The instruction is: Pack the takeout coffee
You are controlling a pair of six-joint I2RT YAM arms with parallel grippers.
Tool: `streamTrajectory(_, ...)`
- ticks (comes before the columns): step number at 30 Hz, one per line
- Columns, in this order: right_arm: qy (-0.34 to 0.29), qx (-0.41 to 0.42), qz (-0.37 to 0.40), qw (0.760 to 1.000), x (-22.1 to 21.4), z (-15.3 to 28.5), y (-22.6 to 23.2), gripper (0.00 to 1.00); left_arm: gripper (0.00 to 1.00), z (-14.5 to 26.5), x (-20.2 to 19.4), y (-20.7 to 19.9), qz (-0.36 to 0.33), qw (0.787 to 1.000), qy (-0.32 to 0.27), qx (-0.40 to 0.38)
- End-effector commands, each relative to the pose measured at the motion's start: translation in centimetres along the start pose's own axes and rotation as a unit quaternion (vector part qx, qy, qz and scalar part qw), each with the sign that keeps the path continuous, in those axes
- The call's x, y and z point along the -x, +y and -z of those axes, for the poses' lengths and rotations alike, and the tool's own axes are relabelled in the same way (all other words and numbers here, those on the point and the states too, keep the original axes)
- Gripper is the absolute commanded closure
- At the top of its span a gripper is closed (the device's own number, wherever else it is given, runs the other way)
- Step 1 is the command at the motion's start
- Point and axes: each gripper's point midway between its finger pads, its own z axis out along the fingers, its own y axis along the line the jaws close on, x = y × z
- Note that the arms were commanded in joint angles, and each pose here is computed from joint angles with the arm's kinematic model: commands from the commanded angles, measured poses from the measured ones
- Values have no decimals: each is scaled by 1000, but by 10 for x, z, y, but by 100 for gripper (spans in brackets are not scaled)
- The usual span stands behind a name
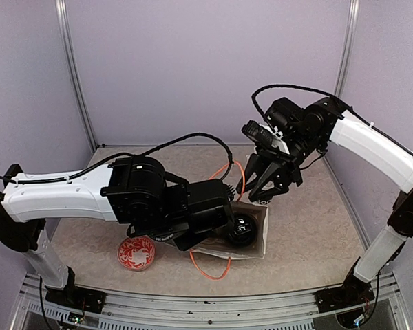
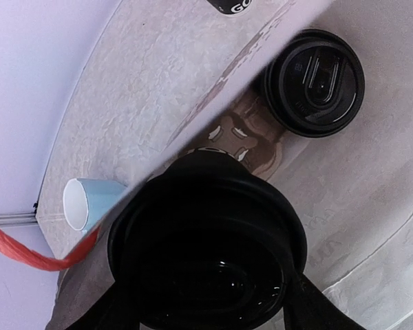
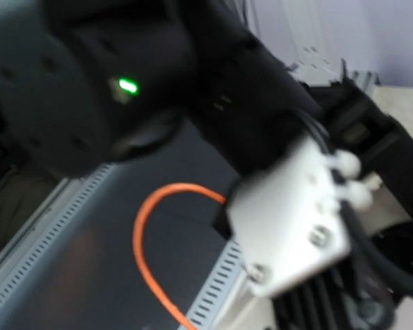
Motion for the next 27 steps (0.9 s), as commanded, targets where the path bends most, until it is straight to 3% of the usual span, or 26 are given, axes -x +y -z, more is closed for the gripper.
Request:
streamTrajectory(1, -38, 35, 9, 999, 19, 1, 14, 68, 35, 0, 6, 2, 13, 1000, -8, 0)
streamTrajectory(13, -57, 47, 10, 997, 33, 2, 12, 81, 35, -3, 3, 5, 22, 1000, -7, 3)
streamTrajectory(19, -49, 44, -7, 998, 27, -2, -1, 96, 35, 0, 1, 8, 19, 1000, -6, 15)
streamTrajectory(21, -45, 40, -3, 998, 26, -1, -1, 100, 35, 7, -1, 12, 17, 999, -13, 26)
streamTrajectory(27, -43, 36, 6, 998, 29, 0, 0, 100, 36, 33, 1, 9, -14, 997, -78, 27)
